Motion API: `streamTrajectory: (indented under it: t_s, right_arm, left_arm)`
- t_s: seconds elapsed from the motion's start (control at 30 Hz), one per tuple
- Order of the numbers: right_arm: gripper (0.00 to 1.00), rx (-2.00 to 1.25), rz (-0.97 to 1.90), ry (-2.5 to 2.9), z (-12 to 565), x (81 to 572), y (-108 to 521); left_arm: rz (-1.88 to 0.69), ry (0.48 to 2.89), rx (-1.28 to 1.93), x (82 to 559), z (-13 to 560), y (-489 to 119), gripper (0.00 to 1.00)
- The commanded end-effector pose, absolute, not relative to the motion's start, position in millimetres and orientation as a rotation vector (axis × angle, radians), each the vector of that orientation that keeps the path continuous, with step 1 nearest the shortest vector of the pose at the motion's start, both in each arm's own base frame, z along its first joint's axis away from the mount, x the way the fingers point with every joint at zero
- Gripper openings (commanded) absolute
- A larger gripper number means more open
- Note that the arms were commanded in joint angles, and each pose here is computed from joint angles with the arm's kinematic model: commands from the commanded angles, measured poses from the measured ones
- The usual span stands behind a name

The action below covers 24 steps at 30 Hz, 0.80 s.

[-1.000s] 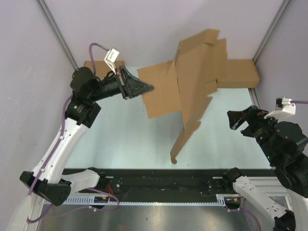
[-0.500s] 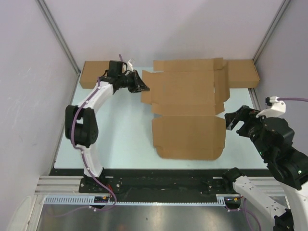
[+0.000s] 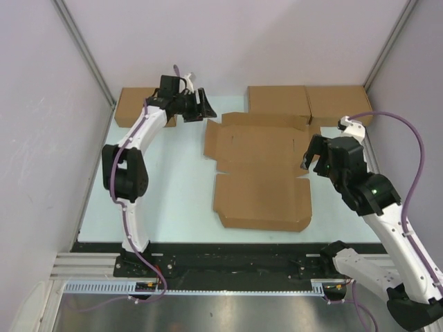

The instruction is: Fold the paper box

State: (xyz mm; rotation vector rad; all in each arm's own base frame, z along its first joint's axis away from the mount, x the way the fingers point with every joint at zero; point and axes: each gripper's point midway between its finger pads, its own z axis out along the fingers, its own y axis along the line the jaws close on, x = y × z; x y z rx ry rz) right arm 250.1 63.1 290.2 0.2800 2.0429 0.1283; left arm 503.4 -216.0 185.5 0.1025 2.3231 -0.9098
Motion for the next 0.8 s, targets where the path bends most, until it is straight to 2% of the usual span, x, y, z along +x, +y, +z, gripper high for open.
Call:
streamTrajectory:
  t_s: [0.0,0.1,0.13,0.17,0.2,0.23,0.3,0.33,0.4,0.43,0.63,0.77]
  right_arm:
    - [0.93,0.349,0.152,1.985,295,265,61]
    - [0.92,0.364,0.164,1.978,290,266,60]
    - [0.93,0.373,0.173,1.975,289,265,60]
    - [0.92,0.382,0.174,1.972,285,266,59]
    - [0.92,0.387,0.18,1.968,284,265,58]
    - [0.92,0.389,0.197,1.963,285,263,59]
    - [0.91,0.394,0.2,1.967,279,262,57]
    - [0.91,0.386,0.218,1.965,280,260,60]
    - [0.92,0.387,0.221,1.976,274,259,59]
    - [0.91,0.384,0.235,1.977,272,258,61]
    - [0.91,0.377,0.261,1.99,262,256,64]
    - [0.91,0.379,0.264,1.993,258,255,64]
  left_arm:
    - [-0.727,2.141,0.069,501,258,-186,0.96]
    - [-0.736,2.103,-0.074,479,278,-176,0.99]
    - [-0.751,2.147,-0.117,465,253,-178,1.0]
    - [-0.776,2.087,-0.13,445,273,-179,1.0]
    - [-0.804,2.087,-0.2,433,267,-181,1.0]
    - [-0.77,2.123,-0.25,411,228,-184,1.0]
    - [-0.803,2.033,-0.327,379,238,-184,1.0]
    - [-0.783,2.11,-0.358,353,189,-185,1.0]
    - [-0.841,2.072,-0.405,333,181,-187,1.0]
    - [-0.835,2.129,-0.408,315,146,-187,1.0]
    - [-0.876,2.264,-0.401,282,83,-203,1.0]
    - [-0.889,2.317,-0.335,279,67,-224,1.0]
